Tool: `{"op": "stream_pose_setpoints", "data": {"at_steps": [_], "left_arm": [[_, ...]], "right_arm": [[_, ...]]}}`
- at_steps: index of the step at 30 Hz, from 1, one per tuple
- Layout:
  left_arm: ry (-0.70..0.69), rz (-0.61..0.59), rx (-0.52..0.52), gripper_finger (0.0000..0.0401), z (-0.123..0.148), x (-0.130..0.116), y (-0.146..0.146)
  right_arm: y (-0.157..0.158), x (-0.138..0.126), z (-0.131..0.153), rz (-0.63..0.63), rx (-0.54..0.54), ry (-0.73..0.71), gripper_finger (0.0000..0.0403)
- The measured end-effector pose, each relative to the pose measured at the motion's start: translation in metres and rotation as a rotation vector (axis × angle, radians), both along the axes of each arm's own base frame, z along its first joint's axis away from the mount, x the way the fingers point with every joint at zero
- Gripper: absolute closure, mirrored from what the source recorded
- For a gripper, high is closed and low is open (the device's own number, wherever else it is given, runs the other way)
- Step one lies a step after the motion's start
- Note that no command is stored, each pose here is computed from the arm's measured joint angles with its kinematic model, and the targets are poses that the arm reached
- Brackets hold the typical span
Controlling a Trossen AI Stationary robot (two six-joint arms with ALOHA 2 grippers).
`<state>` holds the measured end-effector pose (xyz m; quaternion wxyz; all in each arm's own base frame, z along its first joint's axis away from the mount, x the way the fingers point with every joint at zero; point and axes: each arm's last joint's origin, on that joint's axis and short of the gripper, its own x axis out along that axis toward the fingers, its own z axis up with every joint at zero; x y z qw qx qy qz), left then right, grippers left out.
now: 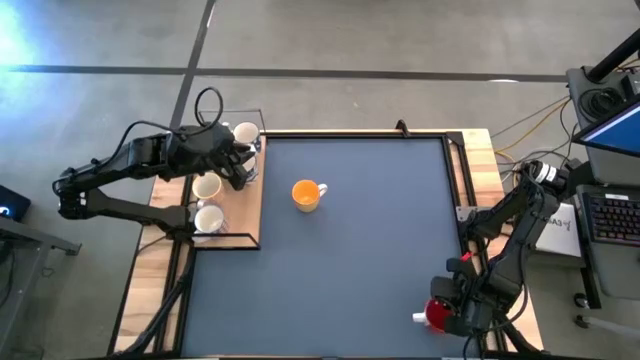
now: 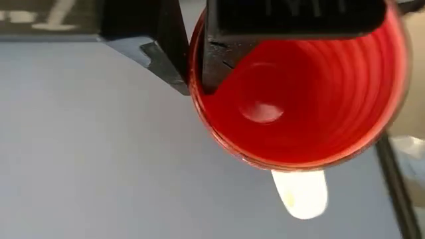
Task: Place coffee mugs
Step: Move the orange mug from the bottom right to the center of the table
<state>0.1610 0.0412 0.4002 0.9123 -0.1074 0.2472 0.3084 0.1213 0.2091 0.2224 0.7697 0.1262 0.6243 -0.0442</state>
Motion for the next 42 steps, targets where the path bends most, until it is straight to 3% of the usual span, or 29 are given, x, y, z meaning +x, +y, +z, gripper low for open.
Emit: {"op": "stream_pose_setpoints", "data": {"at_steps": [12, 25, 31, 42], "left_arm": [[0.012, -0.006, 0.005, 0.033, 0.0, -0.001, 0.0], [0.087, -0.032, 0.024, 0.033, -0.002, -0.022, -0.004], [0.083, -0.044, 0.044, 0.033, 0.001, -0.033, -0.006], [0.096, -0.071, 0.084, 0.033, 0.003, -0.041, -0.008]], "right_arm": [[-0.023, 0.049, 0.002, -0.233, 0.092, -0.071, 0.0392], [-0.112, 0.139, 0.003, -0.601, 0.166, -0.269, 0.0391], [-0.147, 0.174, 0.0, -0.652, 0.131, -0.316, 0.039], [-0.183, 0.245, 0.0, -0.555, 0.004, -0.294, 0.039]]}}
